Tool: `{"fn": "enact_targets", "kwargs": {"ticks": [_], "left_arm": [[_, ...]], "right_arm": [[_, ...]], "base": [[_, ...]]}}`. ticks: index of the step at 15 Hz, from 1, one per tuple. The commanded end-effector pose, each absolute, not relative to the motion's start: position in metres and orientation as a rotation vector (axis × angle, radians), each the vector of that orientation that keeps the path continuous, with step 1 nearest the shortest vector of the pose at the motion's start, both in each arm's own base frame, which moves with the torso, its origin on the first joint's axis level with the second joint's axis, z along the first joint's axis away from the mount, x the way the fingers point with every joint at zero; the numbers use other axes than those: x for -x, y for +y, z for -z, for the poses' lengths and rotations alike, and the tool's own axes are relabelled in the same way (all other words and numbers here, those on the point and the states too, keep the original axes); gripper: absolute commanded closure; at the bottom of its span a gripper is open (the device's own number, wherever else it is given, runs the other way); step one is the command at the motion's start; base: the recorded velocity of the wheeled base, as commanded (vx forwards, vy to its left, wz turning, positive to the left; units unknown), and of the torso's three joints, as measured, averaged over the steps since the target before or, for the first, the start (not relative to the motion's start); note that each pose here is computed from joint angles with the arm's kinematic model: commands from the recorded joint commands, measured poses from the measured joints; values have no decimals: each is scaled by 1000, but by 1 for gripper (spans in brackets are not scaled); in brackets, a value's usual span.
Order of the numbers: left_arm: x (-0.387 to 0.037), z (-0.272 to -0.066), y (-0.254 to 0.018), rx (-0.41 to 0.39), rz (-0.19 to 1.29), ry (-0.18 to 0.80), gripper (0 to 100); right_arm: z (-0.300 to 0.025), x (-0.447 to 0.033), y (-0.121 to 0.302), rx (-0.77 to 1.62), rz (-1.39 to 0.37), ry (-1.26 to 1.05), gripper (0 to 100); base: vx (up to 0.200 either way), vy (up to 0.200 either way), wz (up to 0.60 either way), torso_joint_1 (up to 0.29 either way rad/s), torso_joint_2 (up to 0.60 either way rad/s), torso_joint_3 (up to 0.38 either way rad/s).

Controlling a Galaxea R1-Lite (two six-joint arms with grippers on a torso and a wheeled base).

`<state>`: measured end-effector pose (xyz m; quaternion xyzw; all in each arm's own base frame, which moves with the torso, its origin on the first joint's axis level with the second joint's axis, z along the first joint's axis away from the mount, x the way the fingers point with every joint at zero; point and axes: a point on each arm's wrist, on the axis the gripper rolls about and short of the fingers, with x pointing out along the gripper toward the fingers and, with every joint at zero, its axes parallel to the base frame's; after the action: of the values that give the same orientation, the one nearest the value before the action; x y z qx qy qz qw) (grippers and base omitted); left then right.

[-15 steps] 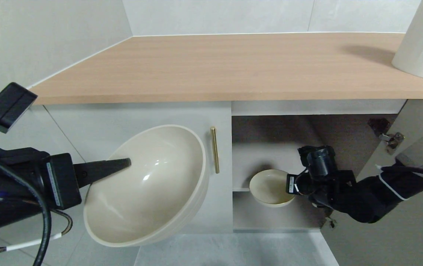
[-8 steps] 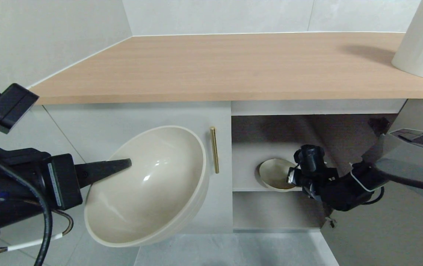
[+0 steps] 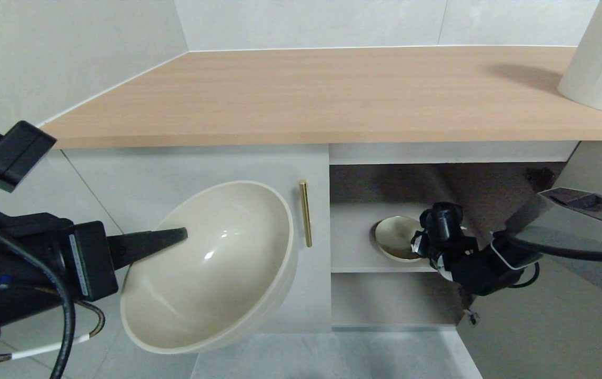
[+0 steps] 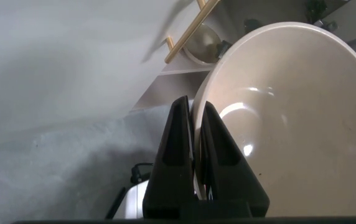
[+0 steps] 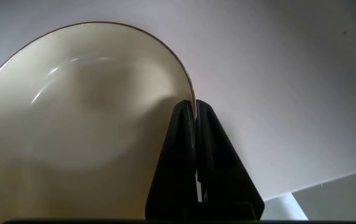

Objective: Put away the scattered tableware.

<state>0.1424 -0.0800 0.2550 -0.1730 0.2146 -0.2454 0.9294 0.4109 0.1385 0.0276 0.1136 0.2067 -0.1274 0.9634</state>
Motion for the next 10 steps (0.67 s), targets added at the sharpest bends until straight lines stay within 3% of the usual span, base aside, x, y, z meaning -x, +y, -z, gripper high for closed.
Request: {"fn": "enact_targets", "kwargs": {"ticks": [1,9,10], "left_arm": [[-143,-255,-80,354,501,442,100],[-144,-254,-81,353,500,447,100],[-144,-254,-81,353,500,447,100]], "right_arm": [[-30,-414,136,-235,267,408,100],[-28,-418,137,-234,270,404,100],[-28,-418,137,-234,270,404,0]], "base": [[0,0,0,0,0,0],[0,0,0,0,0,0],[0,0,0,0,0,0]]}}
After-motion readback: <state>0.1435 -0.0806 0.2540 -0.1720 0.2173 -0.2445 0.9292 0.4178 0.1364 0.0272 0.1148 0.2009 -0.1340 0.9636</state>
